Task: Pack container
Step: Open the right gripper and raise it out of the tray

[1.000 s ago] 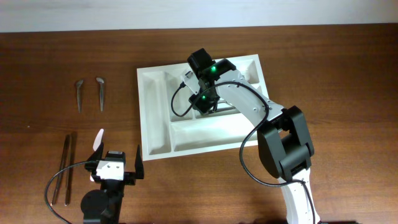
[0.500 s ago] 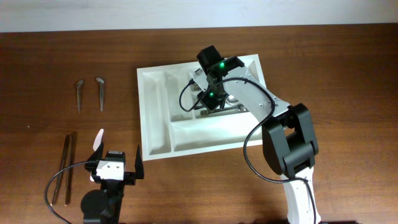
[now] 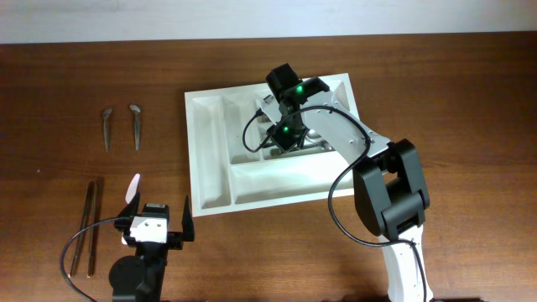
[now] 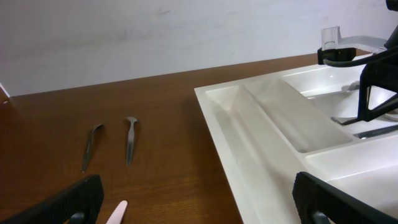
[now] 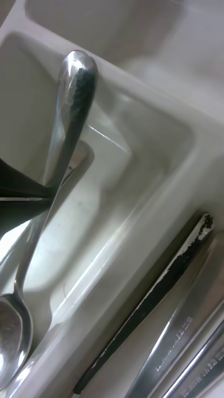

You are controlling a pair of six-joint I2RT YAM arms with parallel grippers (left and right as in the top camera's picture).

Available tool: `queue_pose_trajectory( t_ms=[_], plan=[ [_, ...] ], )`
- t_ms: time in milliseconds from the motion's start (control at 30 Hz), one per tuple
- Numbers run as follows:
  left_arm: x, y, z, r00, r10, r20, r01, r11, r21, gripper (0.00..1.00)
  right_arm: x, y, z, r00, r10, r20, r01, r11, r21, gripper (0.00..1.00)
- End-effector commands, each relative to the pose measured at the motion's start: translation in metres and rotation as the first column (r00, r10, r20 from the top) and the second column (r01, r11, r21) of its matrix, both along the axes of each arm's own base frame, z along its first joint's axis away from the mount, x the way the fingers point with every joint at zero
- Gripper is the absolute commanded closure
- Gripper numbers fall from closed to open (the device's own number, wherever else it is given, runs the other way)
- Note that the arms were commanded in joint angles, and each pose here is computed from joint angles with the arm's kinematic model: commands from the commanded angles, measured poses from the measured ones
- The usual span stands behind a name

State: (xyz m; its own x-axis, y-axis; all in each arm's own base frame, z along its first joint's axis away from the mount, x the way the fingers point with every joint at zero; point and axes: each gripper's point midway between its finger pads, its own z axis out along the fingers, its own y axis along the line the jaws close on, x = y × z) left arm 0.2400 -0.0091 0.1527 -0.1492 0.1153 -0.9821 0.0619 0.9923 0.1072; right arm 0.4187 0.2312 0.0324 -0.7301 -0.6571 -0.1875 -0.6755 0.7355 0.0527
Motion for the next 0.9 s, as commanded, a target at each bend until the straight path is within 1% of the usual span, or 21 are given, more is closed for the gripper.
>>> queue_pose_trajectory(
  t_ms=[0, 133, 700, 867],
  plan=[
    [0.0, 0.0, -0.001, 1.0, -0.002, 0.005, 0.002, 1.0, 0.015, 0.01, -0.003, -0.01, -0.021, 0.999, -0.022, -0.036, 0.02, 0.999, -0.041, 0.96],
    [0.0, 0.0, -0.001, 1.0, -0.002, 0.005, 0.002, 1.0, 0.015, 0.01, 0.001, -0.019, -0.021, 0.999, -0.037, -0.021, 0.035, 0.997, -0.071, 0.96],
    [0.0, 0.0, -0.001, 1.0, -0.002, 0.005, 0.002, 1.0, 0.015, 0.01, 0.017, -0.063, -0.025, 0.99, -0.135, -0.032, 0.132, 0.988, -0.08, 0.96],
    [0.0, 0.0, -0.001, 1.0, -0.002, 0.005, 0.002, 1.0, 0.015, 0.01, 0.018, -0.069, -0.03, 0.988, -0.147, -0.045, 0.143, 0.986, -0.087, 0.96]
  ],
)
